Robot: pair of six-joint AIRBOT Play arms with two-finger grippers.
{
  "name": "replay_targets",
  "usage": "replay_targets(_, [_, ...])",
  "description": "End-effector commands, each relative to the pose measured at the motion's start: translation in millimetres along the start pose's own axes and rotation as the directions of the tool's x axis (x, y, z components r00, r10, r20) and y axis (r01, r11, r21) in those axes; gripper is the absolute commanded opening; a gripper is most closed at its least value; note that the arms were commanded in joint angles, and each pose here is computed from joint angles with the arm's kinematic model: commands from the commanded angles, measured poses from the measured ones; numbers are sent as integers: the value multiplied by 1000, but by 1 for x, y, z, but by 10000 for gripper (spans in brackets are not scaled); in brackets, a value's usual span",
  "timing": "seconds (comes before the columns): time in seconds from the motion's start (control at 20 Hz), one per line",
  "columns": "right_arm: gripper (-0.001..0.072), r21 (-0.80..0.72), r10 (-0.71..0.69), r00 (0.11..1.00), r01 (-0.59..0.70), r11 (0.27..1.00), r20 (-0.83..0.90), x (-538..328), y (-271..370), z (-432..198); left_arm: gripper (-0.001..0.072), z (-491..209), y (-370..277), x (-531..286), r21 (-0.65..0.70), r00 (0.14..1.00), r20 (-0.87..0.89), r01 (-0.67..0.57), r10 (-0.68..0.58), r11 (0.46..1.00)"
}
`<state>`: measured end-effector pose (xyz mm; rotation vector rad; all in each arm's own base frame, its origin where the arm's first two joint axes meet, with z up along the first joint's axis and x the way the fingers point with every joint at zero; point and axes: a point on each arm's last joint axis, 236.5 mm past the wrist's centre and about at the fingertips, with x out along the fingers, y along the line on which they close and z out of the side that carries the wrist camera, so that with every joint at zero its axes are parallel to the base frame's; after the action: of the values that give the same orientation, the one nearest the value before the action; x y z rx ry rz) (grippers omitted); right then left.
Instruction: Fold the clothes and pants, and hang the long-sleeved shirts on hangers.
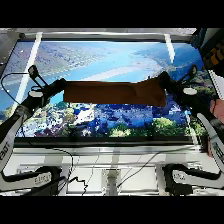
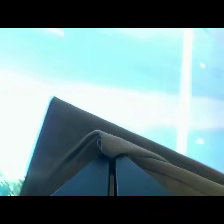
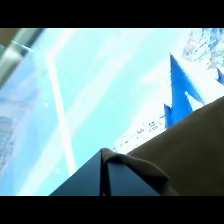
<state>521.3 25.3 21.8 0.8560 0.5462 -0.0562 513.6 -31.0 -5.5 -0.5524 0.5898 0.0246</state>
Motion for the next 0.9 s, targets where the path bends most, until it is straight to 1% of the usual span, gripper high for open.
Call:
replay_targets(0.0, [15,17,-51,998,52,999,-30,34,-22,-11,19,-4,11,26,6,999,7,-46,46,999])
replay_targets(0.05, [30,16,-57,998,58,998,-41,36,-26,-15,25,-4,11,30,7,999,5,-46,46,999])
replay_targets(0.1, [212,17,-57,997,58,998,-45,37,-27,-17,199,-2,10,32,9,999,7,-44,44,999])
replay_targets(0.15, [541,15,-57,997,58,998,-45,37,-27,-17,596,2,8,32,11,999,14,-40,40,999])
replay_targets(0.2, [709,13,-57,997,57,998,-43,37,-26,-16,693,5,5,31,11,999,18,-33,33,999])
replay_targets(0.25, [689,14,-52,998,53,999,-46,36,-25,-15,698,7,2,28,16,1000,13,-19,19,1000])
replay_targets(0.4, [688,10,-17,998,18,1000,-64,29,-14,-13,689,22,-10,5,80,999,-5,39,-39,996])
replay_targets(0.45, [688,0,-11,998,11,1000,-62,26,-12,-11,570,30,-8,-6,64,998,-15,61,-60,996])
replay_targets(0.5, [688,-19,-7,998,6,1000,-59,23,-9,-7,462,36,-2,-17,16,996,-38,79,-79,997])
replay_targets(0.55, [688,-37,-3,998,1,999,-59,20,-7,-6,501,37,9,-26,-28,993,-70,92,-94,995])
replay_targets(0.6, [688,-61,-5,998,2,998,-55,18,-7,-3,559,34,25,-33,-59,987,-120,100,-106,993])
replay_targets(0.65, [688,-72,-3,998,-1,997,-56,16,-5,-2,583,25,43,-41,-73,976,-187,102,-115,992])
replay_targets(0.7, [688,-81,-4,998,-1,997,-55,16,-5,-1,584,14,56,-48,-98,958,-255,112,-134,989])
replay_targets(0.8, [688,-84,-4,998,-1,996,-55,15,-5,-1,719,-9,74,-56,-169,906,-376,138,-193,976])
replay_targets(0.85, [688,-84,-3,998,-2,996,-56,15,-5,-2,717,-18,80,-56,-181,885,-412,152,-215,972])
